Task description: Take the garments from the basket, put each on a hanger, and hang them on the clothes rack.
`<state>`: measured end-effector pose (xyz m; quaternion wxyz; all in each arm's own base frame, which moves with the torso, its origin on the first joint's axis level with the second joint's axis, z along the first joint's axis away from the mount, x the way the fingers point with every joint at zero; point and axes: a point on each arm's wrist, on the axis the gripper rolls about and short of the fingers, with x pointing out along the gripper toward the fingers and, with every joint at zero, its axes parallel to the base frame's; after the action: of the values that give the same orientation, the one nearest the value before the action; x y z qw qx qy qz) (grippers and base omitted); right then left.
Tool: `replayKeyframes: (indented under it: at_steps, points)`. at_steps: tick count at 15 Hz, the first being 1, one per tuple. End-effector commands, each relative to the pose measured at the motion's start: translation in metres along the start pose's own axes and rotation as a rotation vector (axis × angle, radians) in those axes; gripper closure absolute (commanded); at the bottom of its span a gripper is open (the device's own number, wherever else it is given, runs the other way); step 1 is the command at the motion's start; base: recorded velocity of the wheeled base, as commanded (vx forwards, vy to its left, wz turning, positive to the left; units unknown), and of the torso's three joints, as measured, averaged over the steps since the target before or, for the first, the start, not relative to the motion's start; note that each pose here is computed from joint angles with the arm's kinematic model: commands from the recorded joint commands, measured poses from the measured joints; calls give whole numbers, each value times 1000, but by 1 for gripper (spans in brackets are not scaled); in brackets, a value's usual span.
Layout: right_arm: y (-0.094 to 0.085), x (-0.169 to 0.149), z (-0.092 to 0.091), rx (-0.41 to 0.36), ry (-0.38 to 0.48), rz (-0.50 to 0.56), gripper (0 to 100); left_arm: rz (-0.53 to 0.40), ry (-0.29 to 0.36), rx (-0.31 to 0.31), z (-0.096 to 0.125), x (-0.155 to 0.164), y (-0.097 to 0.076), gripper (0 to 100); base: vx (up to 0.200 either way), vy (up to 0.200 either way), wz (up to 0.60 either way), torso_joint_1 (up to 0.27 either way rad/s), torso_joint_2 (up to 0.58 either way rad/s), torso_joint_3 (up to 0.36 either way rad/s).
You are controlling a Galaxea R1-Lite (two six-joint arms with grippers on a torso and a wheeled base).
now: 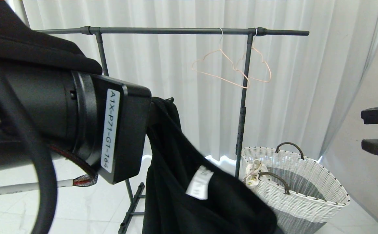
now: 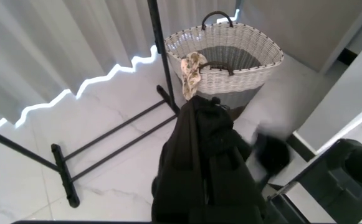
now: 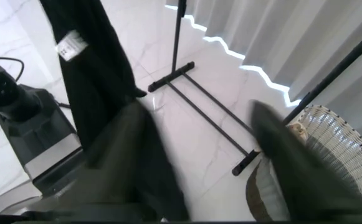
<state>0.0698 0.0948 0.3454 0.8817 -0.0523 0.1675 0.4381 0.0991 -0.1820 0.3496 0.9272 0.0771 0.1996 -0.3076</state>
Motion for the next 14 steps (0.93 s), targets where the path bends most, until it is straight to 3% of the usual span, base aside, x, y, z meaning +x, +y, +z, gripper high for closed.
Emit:
replayKeyframes:
  at_steps: [1, 5, 6, 8, 11, 13, 14]
  points:
    - [0, -1, -1, 0, -1, 1, 0, 1, 4, 2, 0, 2, -1, 100, 0, 0, 0, 0, 0, 0]
    - [-6, -9, -5, 18, -17, -53, 0, 31, 28, 10, -7, 6, 2, 100, 0, 0, 0, 0, 0, 0]
    - [-13, -12, -7, 41, -22, -118, 0, 114, 57, 10, -14, 13, 14, 100, 0, 0, 0, 0, 0, 0]
    - [-36, -11, -13, 108, 11, -329, 0, 257, 90, -5, -26, 16, 33, 100, 0, 0, 0, 0, 0, 0]
    - [-86, -4, -38, 130, 210, -792, 0, 354, 126, -9, -52, -1, 58, 100, 0, 0, 0, 0, 0, 0]
    - [-109, 1, -56, 116, 298, -898, 0, 396, 150, -16, -69, -12, 69, 100, 0, 0, 0, 0, 0, 0]
    - [-117, 5, -65, 112, 287, -924, 0, 405, 157, -20, -77, -17, 72, 100, 0, 0, 0, 0, 0, 0]
